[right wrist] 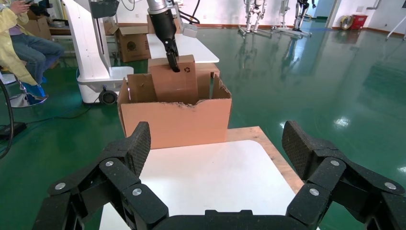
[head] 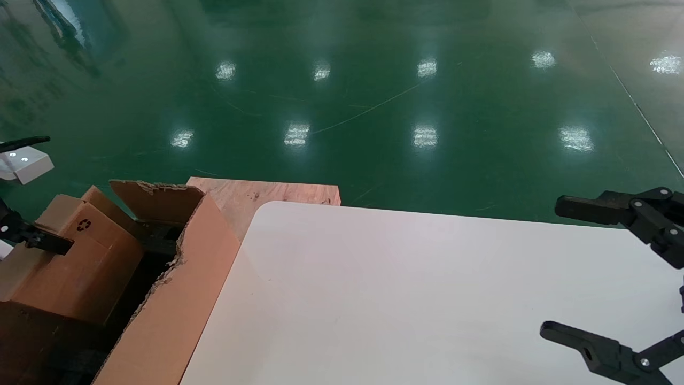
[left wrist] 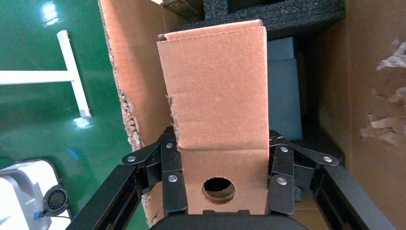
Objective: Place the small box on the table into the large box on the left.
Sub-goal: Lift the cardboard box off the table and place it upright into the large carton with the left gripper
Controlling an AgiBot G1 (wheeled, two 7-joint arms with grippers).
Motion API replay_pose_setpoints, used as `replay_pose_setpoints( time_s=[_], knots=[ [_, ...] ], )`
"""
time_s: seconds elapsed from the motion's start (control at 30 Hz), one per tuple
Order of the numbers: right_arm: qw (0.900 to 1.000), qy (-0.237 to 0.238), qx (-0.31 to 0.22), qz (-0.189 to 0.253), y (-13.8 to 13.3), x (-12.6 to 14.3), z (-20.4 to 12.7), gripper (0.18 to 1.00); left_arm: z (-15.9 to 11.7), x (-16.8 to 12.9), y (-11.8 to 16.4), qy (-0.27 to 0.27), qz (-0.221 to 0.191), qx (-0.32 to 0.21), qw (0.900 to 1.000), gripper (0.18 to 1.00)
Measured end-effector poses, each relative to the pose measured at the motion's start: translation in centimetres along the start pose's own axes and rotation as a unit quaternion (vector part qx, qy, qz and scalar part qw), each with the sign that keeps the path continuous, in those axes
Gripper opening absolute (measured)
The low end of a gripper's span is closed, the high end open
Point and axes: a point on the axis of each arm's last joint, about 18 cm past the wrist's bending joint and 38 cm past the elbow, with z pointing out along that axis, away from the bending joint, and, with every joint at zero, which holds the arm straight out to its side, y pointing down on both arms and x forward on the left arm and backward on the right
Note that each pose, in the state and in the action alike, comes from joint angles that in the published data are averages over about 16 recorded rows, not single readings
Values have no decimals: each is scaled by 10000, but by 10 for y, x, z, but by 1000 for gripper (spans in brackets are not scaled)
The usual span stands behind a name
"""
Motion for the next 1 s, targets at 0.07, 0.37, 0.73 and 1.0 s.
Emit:
replay_pose_setpoints(
  time_s=[0.07, 0.37, 0.73, 1.0],
  knots=[
    [10000, 0, 0, 0, 0, 0, 0, 1001, 4, -1, 1, -1, -11, -33, 10000, 333],
    [10000, 0, 0, 0, 0, 0, 0, 1001, 19, -9, 12, -63, -142, -215, 9996, 332],
    [10000, 0, 0, 0, 0, 0, 0, 1001, 40, -16, 32, -74, -418, -501, 9978, 331],
    [10000, 0, 0, 0, 0, 0, 0, 1001, 49, -21, 44, -68, -646, -665, 9957, 331]
  ],
)
